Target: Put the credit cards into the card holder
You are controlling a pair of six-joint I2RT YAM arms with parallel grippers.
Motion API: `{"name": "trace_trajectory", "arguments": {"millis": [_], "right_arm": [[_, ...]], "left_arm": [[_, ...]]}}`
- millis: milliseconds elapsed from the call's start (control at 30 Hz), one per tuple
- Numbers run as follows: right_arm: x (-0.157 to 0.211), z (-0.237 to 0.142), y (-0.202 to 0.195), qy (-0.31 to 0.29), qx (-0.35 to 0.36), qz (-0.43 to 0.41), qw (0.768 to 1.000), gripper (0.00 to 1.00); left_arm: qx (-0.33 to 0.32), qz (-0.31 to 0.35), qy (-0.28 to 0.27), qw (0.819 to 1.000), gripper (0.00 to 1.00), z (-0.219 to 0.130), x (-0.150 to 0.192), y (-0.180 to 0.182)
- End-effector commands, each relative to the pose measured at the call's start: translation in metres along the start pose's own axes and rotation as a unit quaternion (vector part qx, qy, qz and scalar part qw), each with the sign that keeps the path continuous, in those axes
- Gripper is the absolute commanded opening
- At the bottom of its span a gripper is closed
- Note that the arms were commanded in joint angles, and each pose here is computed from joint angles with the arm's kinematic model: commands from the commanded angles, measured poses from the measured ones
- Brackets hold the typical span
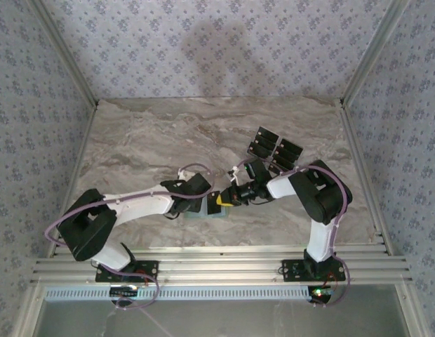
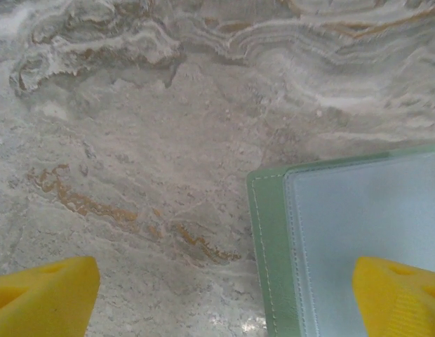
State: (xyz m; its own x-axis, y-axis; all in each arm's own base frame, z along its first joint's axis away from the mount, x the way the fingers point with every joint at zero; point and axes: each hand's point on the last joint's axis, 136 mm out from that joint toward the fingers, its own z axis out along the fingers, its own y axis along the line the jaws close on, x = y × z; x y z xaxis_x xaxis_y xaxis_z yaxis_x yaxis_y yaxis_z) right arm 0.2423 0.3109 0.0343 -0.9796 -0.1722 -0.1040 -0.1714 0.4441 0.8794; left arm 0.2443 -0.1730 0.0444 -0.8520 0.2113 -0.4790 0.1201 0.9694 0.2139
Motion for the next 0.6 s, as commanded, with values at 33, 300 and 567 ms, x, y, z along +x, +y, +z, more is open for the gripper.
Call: {"name": "trace_trajectory", "arguments": {"millis": [33,300,567], "right_arm": [[0.005,0.001,-0.015,0.005,0.023,0.022,0.999,0.00],[0.002,-0.001,-0.007,0.000,0.016,0.020,1.000,0.00],[-0.005,-0.007,0.017,-0.017,-0.002,0.009,1.000,0.00]], "left_arm": [[-0.026,0.008,0.004,1.000,0.93,0.001,0.012,0.013],[-0.032,0.003,0.014,0.999,0.93,0.006,0.021,0.016],[-0.030,-0.001,0.013,0.999,0.92,0.008,0.024,0.016]]}}
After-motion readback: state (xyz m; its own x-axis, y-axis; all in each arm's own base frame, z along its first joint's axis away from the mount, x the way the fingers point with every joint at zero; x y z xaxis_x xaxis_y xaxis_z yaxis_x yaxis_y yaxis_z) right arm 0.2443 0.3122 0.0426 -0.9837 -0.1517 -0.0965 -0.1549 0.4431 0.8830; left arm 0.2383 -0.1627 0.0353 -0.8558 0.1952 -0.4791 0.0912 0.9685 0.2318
